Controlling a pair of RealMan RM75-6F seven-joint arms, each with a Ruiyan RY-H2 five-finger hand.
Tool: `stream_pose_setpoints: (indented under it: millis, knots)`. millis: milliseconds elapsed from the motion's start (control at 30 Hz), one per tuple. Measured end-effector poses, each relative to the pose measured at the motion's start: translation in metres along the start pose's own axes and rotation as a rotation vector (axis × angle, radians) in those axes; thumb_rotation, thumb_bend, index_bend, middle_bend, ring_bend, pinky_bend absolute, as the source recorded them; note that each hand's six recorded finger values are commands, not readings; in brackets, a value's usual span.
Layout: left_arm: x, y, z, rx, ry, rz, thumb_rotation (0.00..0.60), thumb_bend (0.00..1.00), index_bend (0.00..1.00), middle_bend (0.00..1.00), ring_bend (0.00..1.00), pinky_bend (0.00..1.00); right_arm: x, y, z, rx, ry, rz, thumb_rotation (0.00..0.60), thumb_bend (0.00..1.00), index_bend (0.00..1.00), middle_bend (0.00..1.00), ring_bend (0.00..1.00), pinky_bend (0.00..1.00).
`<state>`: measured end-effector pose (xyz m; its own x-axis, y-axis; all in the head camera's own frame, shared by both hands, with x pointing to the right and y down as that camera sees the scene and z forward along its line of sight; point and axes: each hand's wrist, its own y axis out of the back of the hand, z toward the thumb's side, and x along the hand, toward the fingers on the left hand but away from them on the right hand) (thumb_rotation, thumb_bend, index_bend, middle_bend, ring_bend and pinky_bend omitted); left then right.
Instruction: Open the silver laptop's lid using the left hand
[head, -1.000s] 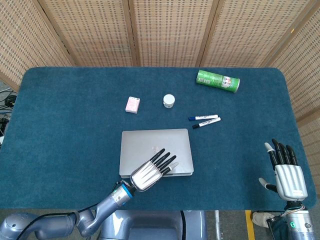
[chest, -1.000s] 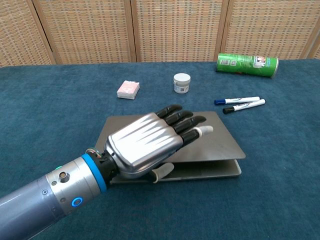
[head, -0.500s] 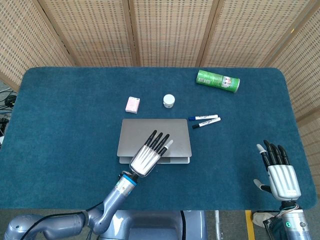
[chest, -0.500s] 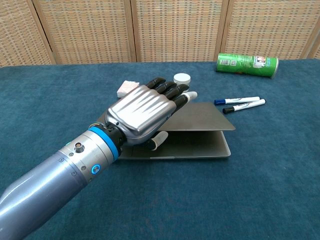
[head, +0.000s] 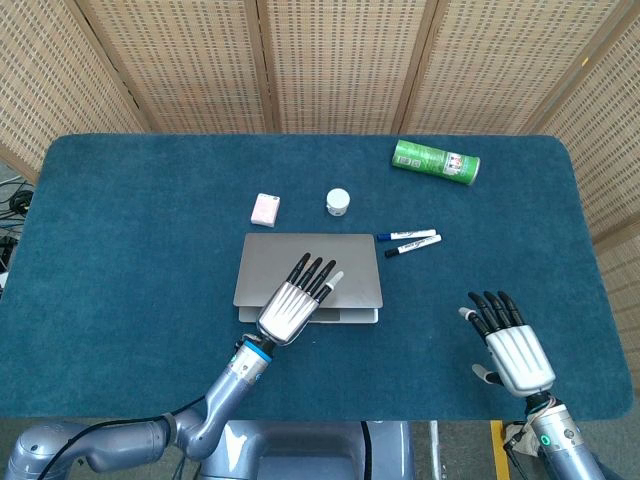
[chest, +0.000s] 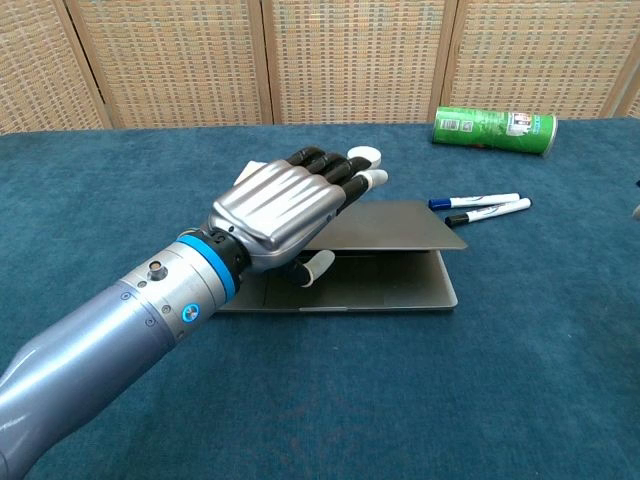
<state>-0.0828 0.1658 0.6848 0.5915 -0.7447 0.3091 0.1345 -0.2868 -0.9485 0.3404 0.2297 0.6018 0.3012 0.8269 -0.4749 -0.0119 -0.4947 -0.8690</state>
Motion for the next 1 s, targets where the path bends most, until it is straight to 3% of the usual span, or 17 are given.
stream_pose_setpoints:
  millis: [133, 333, 500, 833, 1000]
  knots:
    - [0.0, 0.0, -0.002, -0.008, 0.003, 0.0, 0.6, 0.48, 0.0, 0.0, 0.0, 0.0, -0.011, -0.011, 0.015, -0.044, 0.094, 0.073, 0.6, 0.46, 0.28, 0.17, 0.08, 0.15]
    - [0.0, 0.0, -0.005, -0.01, 0.003, 0.0, 0.6, 0.48, 0.0, 0.0, 0.0, 0.0, -0.032, -0.031, 0.031, -0.155, 0.182, 0.204, 0.6, 0.74, 0.28, 0.16, 0.08, 0.16]
    - [0.001, 0.001, -0.009, -0.003, 0.005, 0.003, 0.6, 0.48, 0.0, 0.0, 0.0, 0.0, -0.049, -0.042, 0.043, -0.136, 0.214, 0.248, 0.6, 0.96, 0.27, 0.11, 0.07, 0.16]
    - [0.002, 0.005, -0.013, -0.015, 0.007, 0.007, 0.6, 0.48, 0.0, 0.0, 0.0, 0.0, -0.075, -0.061, 0.077, -0.093, 0.225, 0.307, 0.6, 1.0, 0.15, 0.01, 0.0, 0.16]
    - [0.003, 0.007, -0.014, -0.024, 0.006, 0.01, 0.6, 0.48, 0.0, 0.0, 0.0, 0.0, -0.084, -0.066, 0.089, -0.087, 0.212, 0.324, 0.6, 1.0, 0.04, 0.0, 0.0, 0.16]
